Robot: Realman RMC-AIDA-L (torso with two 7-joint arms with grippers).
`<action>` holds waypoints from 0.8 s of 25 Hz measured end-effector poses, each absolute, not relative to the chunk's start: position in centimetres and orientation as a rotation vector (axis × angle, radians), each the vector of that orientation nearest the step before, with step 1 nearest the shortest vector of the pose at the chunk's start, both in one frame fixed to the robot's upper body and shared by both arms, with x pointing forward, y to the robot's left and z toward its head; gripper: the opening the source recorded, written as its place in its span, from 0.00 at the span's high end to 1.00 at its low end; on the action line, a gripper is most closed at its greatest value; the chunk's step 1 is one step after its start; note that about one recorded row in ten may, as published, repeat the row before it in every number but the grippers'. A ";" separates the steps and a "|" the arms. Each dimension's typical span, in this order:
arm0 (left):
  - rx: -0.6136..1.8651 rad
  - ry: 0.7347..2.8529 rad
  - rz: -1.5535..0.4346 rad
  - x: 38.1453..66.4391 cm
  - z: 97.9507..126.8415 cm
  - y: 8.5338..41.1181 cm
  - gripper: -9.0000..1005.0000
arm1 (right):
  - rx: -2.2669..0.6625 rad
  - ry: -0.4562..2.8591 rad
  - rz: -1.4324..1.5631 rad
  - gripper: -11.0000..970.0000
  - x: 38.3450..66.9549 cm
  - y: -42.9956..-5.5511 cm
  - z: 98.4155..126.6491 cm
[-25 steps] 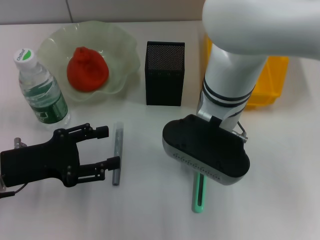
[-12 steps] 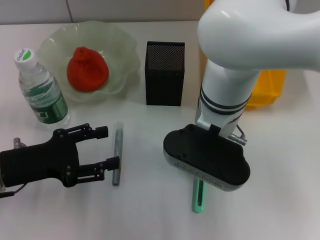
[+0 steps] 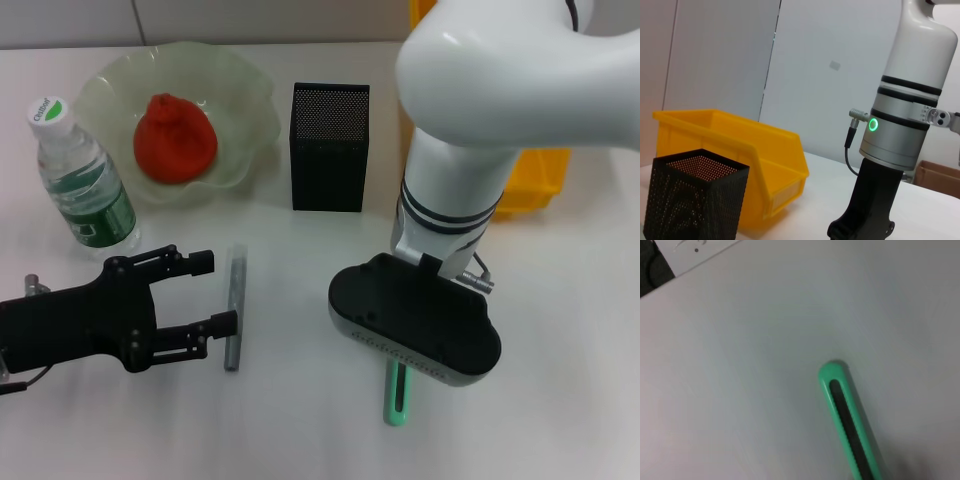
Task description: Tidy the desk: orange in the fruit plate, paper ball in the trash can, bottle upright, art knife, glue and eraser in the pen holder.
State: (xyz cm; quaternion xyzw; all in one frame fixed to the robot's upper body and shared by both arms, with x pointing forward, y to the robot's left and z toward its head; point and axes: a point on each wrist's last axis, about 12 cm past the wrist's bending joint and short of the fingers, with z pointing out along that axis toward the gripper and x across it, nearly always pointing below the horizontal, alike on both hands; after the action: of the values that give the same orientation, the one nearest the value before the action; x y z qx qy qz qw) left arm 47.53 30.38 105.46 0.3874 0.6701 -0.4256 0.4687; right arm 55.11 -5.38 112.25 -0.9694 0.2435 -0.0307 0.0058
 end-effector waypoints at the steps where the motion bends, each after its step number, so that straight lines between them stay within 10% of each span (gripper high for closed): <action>1: 0.946 1.642 -1.041 47.6 105.5 30.4 0.20 | -3.029 0.761 -0.099 0.65 55.1 -5.4 112.2; 20: 0.930 1.642 -1.035 47.3 105.6 31.0 0.20 | -2.909 0.995 0.124 0.81 55.1 -6.5 115.0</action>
State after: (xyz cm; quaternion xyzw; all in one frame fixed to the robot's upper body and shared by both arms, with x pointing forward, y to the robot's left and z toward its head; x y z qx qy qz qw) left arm 47.35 31.02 105.62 0.3804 0.6715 -0.4234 0.4745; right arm 55.14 -6.45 115.03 -0.9449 0.3232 0.0404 0.0325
